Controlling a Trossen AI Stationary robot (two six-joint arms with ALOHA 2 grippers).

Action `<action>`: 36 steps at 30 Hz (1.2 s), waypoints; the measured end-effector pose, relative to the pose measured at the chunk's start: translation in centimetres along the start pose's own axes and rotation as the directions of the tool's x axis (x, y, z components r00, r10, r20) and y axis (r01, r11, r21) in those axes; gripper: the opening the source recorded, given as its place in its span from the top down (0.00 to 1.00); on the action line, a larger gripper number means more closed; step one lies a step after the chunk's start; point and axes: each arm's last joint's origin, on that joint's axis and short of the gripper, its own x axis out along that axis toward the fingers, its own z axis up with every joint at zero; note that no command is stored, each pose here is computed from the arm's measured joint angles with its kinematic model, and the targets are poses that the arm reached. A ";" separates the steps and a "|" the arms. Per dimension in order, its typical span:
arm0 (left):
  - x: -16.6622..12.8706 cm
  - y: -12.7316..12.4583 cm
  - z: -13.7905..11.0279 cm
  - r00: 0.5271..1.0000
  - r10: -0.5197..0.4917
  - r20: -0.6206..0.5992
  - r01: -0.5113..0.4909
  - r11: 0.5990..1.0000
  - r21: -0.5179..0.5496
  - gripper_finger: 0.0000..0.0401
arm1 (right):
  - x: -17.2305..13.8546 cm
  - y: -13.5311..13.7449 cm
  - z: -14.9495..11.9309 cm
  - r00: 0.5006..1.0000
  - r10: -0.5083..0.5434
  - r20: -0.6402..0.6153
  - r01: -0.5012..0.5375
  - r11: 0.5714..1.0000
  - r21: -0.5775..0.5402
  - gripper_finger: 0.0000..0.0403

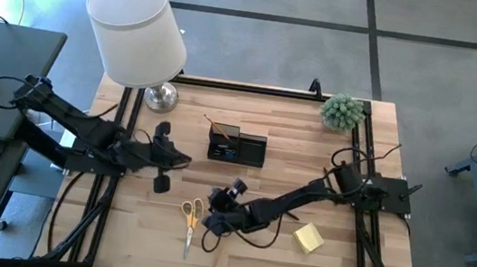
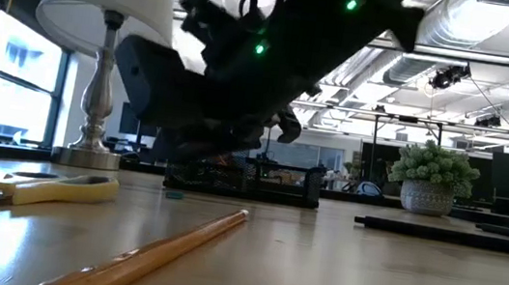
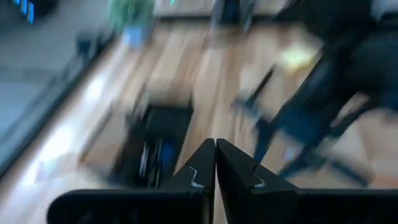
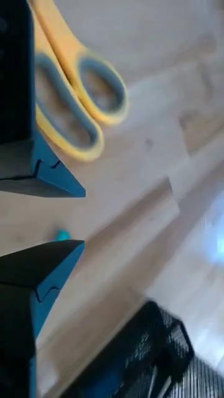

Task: Pick and place office supplies into organizer
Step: Put the blue binder clip into the desk organizer

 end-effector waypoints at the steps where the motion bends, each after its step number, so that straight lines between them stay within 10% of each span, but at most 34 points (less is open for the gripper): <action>1: 0.0 0.1 0.6 0.999 -0.017 0.050 0.016 1.000 0.019 0.99 | 0.2 -0.2 0.1 1.000 -0.013 0.005 0.013 1.000 0.015 0.72; 8: 0.2 2.3 4.2 0.941 -0.053 0.334 0.040 0.998 0.046 0.99 | 1.1 -1.0 0.8 0.999 -0.047 0.026 0.045 0.997 0.069 0.72; 21: 1.0 5.6 5.7 0.887 -0.088 0.454 0.082 0.996 0.033 0.97 | 2.1 -1.8 1.0 0.997 -0.078 0.024 0.073 0.981 0.182 0.68; 36: 2.7 5.1 6.8 0.829 -0.098 0.551 0.118 0.993 -0.001 0.61 | 2.8 -1.8 -0.3 0.994 -0.111 0.003 0.109 0.983 0.149 0.50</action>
